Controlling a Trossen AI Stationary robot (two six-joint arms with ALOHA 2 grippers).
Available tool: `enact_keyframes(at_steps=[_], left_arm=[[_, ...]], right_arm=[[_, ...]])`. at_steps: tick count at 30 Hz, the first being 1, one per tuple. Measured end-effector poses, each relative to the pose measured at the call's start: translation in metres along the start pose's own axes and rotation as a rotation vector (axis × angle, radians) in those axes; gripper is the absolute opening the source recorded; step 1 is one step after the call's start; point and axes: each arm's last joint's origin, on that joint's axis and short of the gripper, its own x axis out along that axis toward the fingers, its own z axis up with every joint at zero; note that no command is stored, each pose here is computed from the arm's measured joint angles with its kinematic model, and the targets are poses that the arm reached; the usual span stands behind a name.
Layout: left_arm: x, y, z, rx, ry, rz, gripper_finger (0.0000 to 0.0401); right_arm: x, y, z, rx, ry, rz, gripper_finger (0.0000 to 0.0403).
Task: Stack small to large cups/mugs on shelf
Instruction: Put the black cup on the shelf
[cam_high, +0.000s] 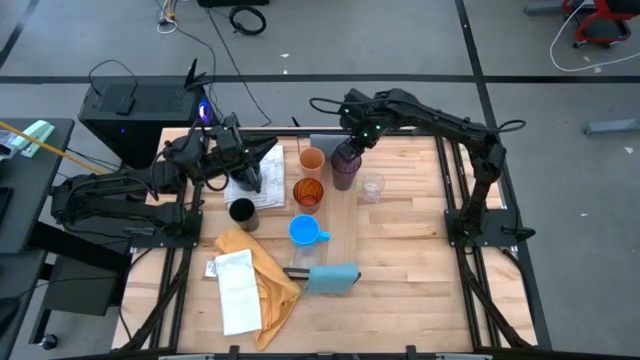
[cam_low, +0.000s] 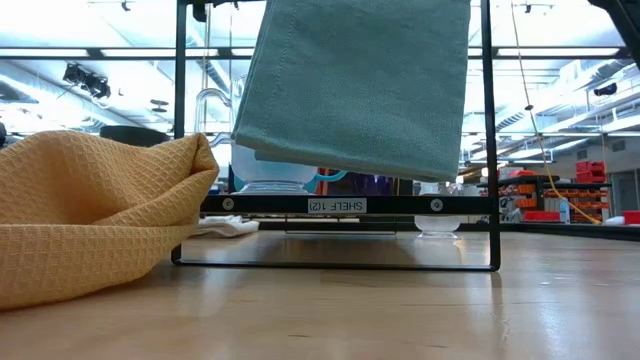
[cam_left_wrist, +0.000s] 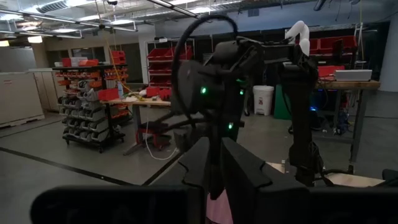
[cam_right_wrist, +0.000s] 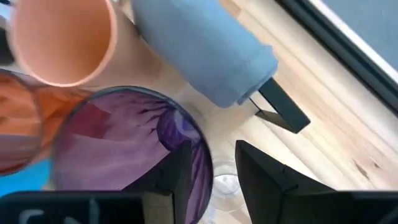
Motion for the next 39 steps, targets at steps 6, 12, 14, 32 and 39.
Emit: enact_keyframes(at_steps=[6, 12, 14, 32, 39], left_arm=[[0.000, 0.000, 0.000, 0.000, 0.000, 0.000, 0.0051], [0.000, 0.000, 0.000, 0.000, -0.001, 0.000, 0.0049], [0.000, 0.000, 0.000, -0.001, -0.001, 0.000, 0.0051], [0.000, 0.000, 0.000, -0.001, -0.001, -0.001, 0.0057], [0.000, 0.000, -0.004, -0.006, 0.044, -0.004, 0.0056]], right_arm=[[-0.023, -0.004, -0.003, 0.020, -0.082, 0.029, 0.0130], [-0.056, -0.009, -0.015, 0.028, -0.158, 0.058, 0.0130], [-0.071, -0.010, -0.025, 0.001, -0.167, 0.063, 0.0130], [-0.085, -0.026, -0.133, 0.096, -0.194, 0.049, 0.0130], [-0.073, -0.026, -0.166, 0.139, -0.219, 0.121, 0.0130]])
